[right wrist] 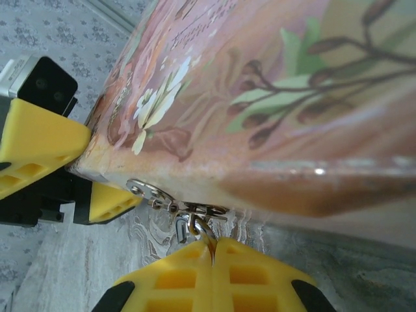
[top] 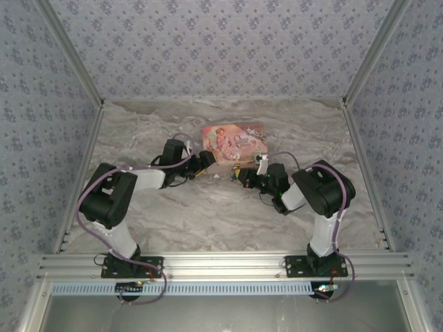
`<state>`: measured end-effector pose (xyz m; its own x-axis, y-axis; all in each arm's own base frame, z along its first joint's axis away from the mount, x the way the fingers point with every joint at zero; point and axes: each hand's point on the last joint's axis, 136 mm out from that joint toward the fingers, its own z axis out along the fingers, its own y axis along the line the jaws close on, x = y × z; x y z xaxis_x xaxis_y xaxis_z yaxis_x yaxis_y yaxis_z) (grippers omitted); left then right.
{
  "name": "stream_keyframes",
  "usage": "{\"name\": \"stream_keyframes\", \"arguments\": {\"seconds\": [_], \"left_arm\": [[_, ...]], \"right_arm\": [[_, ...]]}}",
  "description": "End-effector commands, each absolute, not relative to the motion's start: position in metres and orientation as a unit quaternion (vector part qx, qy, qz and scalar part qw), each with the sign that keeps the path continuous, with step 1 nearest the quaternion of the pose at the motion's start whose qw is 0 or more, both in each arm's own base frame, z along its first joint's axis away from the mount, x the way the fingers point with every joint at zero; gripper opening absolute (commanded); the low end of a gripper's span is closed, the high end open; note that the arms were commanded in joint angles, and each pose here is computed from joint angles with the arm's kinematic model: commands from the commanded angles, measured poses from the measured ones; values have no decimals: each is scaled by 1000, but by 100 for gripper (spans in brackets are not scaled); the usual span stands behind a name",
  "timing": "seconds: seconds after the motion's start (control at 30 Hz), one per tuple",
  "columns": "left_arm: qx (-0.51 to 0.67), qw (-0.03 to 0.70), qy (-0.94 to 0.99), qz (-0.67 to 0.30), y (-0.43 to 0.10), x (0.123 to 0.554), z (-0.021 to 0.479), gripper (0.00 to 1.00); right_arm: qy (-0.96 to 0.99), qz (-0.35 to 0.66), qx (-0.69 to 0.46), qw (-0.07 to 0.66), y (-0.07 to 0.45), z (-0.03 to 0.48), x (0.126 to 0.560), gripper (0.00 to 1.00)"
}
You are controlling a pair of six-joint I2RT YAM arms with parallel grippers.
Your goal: Unlock the padlock with the key
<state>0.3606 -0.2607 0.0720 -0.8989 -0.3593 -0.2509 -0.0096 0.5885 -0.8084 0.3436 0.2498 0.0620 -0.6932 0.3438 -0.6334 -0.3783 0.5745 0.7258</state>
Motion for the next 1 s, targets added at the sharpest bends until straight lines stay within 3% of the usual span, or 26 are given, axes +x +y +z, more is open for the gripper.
{"name": "stream_keyframes", "arguments": {"seconds": [0.0, 0.97], "left_arm": [[-127, 144, 897, -397, -248, 331, 32, 81], [-127, 134, 901, -392, -252, 306, 35, 82]], "right_arm": [[764, 480, 25, 431, 244, 87, 357, 0], [740, 501, 140, 426, 226, 110, 371, 0]]}}
